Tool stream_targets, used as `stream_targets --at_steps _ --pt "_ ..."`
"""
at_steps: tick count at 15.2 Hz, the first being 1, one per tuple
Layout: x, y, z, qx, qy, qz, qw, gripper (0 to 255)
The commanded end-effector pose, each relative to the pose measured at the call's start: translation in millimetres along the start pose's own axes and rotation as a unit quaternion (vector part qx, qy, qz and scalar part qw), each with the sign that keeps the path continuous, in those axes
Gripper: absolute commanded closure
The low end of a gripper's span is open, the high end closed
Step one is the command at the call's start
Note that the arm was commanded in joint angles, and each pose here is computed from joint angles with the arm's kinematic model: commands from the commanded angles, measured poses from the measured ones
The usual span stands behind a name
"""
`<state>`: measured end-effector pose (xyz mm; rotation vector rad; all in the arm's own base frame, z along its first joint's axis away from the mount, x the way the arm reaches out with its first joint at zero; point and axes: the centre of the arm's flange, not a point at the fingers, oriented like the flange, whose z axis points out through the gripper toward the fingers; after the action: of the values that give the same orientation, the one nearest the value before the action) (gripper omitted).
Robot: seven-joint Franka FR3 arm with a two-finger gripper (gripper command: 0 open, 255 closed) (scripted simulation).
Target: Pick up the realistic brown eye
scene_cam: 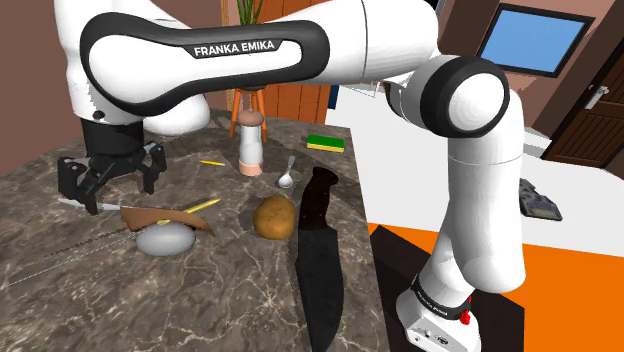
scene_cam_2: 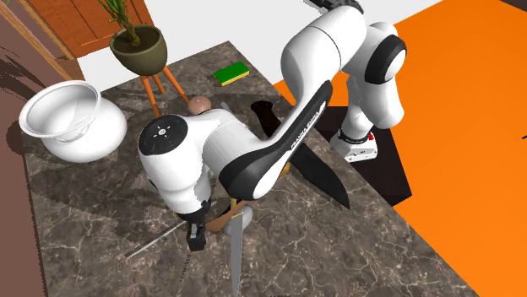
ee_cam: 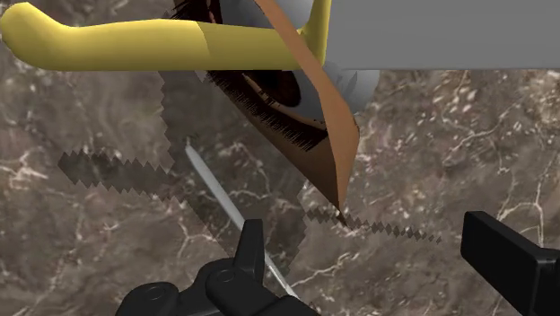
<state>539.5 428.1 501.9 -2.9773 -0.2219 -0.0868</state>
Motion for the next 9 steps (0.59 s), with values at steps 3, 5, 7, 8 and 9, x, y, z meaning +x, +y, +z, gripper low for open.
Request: stream_targets --at_steps 3,5,7,8,9 --pt "0 1 21 0.0 0.001 0.0 1.0 0" --pt "-1 3 35 0.0 0.001 0.0 1.0 0" --pt "-1 3 35 0.0 0.001 0.0 1.0 0" --pt "-1 3 34 0.0 0.001 0.0 1.0 255" --pt "-2 3 35 0.0 0.001 0.0 1.0 255"
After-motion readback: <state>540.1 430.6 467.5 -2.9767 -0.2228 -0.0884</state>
